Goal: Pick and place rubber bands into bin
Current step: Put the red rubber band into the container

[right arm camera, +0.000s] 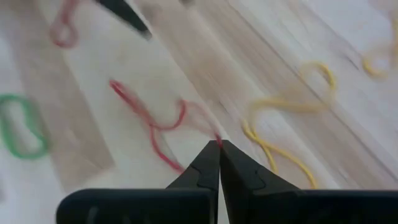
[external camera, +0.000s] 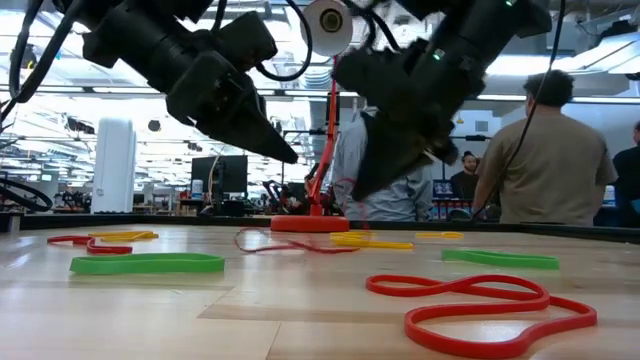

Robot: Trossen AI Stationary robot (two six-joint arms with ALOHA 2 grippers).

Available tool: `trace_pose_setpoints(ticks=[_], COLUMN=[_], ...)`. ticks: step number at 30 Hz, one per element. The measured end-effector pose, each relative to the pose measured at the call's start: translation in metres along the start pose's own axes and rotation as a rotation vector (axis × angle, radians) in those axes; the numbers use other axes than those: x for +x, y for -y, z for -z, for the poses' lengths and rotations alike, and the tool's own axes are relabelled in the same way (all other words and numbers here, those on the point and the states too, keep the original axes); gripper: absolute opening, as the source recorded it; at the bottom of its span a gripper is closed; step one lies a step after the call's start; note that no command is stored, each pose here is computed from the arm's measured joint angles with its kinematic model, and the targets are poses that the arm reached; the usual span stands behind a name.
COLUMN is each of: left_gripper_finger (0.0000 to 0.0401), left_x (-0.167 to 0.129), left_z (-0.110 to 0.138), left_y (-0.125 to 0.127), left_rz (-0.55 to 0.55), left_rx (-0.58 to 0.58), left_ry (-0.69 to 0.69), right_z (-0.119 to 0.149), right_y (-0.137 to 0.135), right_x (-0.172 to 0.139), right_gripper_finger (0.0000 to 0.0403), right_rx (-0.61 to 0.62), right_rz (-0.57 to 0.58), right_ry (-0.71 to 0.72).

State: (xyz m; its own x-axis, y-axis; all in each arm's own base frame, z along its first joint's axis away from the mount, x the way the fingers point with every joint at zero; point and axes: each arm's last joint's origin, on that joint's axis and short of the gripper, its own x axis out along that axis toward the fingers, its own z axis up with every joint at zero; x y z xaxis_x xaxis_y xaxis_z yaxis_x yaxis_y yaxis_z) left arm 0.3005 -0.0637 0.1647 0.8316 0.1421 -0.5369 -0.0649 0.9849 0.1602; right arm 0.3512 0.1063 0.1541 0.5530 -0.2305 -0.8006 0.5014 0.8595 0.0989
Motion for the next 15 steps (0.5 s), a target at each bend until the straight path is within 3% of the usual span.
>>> trace_pose_setpoints(ticks=[3, 7, 11, 15], left_gripper_finger=[0.0105, 0.0105, 0.0105, 0.0105], left_x=[0.0, 0.0, 0.001, 0.001], left_z=[0.003, 0.007, 0.009, 0.011], left_y=[-0.001, -0.003, -0.007, -0.009], left_rz=[-0.049, -0.07, -0.079, -0.088], left_rx=[0.002, 0.018, 0.016, 0.005], left_ry=[-0.025, -0.069, -0.093, -0.115], right_z=[0.007, 0.009, 0.005, 0.011], right_y=[0.006, 0.011, 0.007, -0.008], right_x=[-0.006, -0.04, -0.097, -0.168], right_gripper_finger=[0.0001, 0.0001, 0.0001, 0.0], right_rx=[0.037, 0.062, 0.088, 0.139], right_rz=[0.075, 0.153, 0.18, 0.11], right_ry=[-0.054, -0.122, -0.164, -0.151])
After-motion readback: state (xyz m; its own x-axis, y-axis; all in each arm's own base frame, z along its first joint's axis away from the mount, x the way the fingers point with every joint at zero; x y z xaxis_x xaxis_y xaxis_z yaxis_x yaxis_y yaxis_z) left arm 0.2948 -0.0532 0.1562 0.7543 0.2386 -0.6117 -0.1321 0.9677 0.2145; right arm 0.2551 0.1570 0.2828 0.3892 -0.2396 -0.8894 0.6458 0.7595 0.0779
